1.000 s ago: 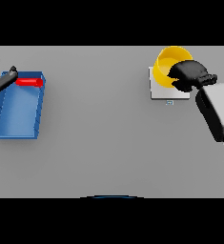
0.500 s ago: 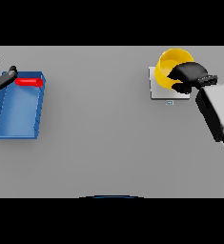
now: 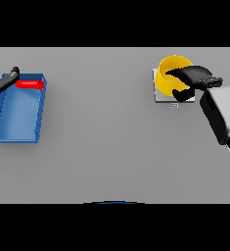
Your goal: Pick up the red beaker and tilt it to pour out 1 green nut into yellow bowl. Pick up the yellow bowl and place it on the metallic measuring scale.
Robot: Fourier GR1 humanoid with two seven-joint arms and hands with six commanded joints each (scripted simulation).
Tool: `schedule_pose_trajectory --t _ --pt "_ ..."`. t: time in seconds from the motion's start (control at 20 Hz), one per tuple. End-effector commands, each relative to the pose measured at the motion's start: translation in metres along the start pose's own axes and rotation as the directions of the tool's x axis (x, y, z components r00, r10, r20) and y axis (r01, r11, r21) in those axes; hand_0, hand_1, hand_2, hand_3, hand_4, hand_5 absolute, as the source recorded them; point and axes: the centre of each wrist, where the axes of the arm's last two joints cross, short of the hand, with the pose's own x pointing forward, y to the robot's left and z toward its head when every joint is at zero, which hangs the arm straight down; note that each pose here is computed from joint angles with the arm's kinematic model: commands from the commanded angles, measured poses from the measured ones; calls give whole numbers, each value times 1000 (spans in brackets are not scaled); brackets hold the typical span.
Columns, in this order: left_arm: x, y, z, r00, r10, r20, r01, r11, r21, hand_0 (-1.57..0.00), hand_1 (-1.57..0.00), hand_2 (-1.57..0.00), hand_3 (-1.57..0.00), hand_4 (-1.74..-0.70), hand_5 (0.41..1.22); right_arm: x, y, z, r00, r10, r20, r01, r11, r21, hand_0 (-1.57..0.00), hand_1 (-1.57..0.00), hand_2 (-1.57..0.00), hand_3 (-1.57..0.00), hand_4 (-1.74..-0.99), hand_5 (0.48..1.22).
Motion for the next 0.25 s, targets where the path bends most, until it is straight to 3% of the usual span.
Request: schedule_pose_trajectory --t 0.0,0.2 --pt "-1 -4 -1 1000 5 8 -5 1000 -7 1 1 1 1 -836 753 -1 4 0 1000 11 -10 -11 1000 8 -158 -155 -122 -105 -1422 811" --pt "0 -1 -1 1000 -3 2 3 1000 6 1 1 1 1 -833 760 -2 3 0 1000 7 -25 -7 1000 31 -64 -63 -50 -42 -1390 779"
